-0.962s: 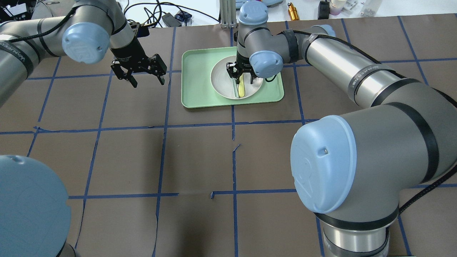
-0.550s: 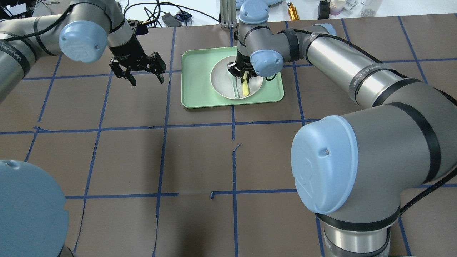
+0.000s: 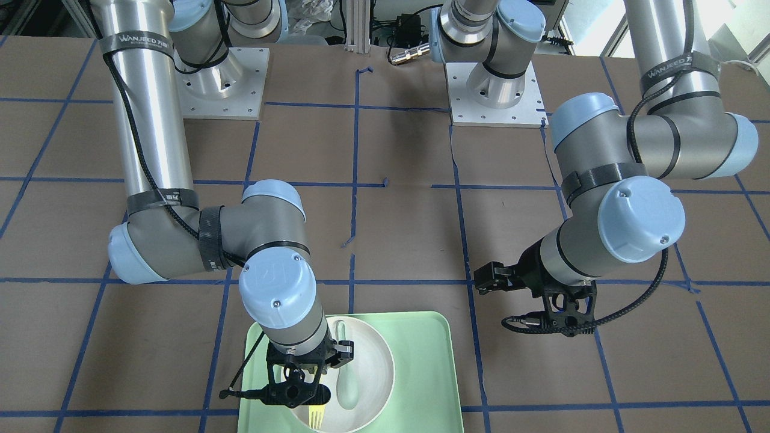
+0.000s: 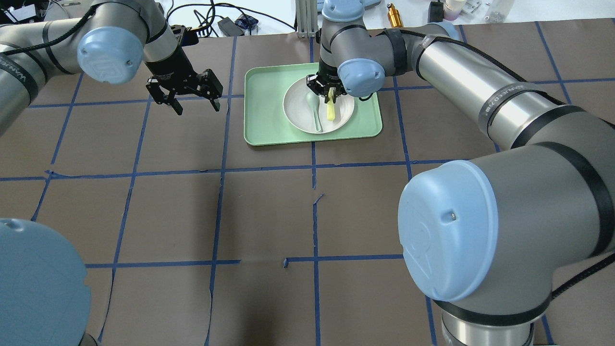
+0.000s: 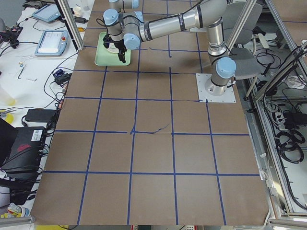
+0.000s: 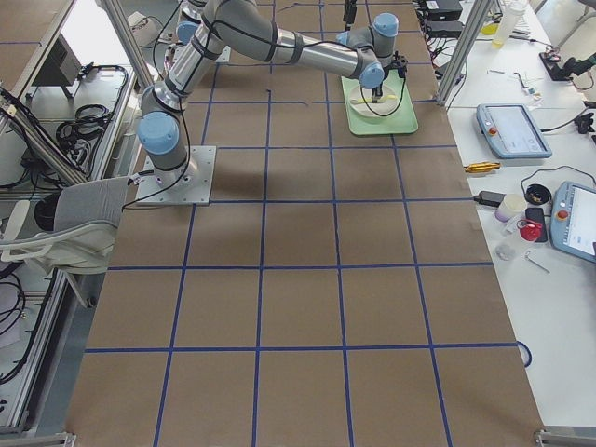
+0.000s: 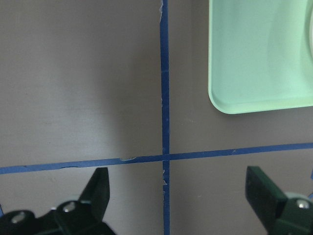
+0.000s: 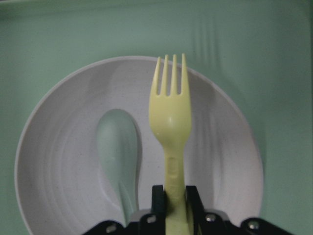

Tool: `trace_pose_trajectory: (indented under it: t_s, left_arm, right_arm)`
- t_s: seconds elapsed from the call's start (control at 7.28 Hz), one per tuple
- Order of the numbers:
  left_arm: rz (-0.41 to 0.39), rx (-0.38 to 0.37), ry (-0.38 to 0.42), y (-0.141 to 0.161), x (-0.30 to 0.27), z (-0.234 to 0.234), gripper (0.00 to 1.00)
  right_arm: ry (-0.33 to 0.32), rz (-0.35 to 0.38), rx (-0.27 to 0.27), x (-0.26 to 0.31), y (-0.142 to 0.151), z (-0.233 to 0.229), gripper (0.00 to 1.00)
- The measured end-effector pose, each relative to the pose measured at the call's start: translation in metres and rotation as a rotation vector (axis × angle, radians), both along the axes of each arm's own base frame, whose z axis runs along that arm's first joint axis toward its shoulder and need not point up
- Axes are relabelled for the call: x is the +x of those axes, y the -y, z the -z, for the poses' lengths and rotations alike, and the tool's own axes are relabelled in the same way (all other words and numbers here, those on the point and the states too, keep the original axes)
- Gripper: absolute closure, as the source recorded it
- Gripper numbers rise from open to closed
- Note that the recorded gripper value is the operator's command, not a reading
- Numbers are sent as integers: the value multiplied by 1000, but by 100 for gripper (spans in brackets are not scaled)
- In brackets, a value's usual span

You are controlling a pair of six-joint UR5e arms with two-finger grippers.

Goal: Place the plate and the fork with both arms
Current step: 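Lift the fork with the right gripper and set it beside the plate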

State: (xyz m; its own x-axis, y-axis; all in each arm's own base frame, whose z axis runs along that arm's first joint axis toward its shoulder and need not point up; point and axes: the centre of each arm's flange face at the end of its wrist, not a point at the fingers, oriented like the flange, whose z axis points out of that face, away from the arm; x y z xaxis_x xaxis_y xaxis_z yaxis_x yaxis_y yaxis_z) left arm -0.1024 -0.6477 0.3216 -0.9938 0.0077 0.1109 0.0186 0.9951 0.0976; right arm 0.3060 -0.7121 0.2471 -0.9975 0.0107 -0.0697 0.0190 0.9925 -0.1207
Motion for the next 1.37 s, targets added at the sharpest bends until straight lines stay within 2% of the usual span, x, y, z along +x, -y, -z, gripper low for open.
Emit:
trace_pose_trajectory:
  t_s: [0.27, 0.41, 0.96, 1.1, 1.24, 1.37]
  left_arm:
    - [-3, -3, -2, 0, 1, -2, 0]
    - [-4, -6, -6, 0, 1, -4, 0]
    - [-8, -11, -12, -2, 0, -7, 0]
    - [-8, -11, -11, -2, 0, -7, 0]
    - [-8, -11, -11, -2, 0, -7, 0]
    - [-9, -11, -11, -1, 0, -7, 0]
  right_arm:
    - [2, 3, -26, -26, 6, -20, 100]
    - [-3, -12, -22, -49, 13, -17, 100]
    - [-23, -75, 44, -75, 18, 34, 100]
    - [-29, -80, 50, -76, 17, 38, 92]
    - [-31, -79, 55, -76, 17, 42, 72]
    - [-31, -74, 61, -76, 16, 45, 38]
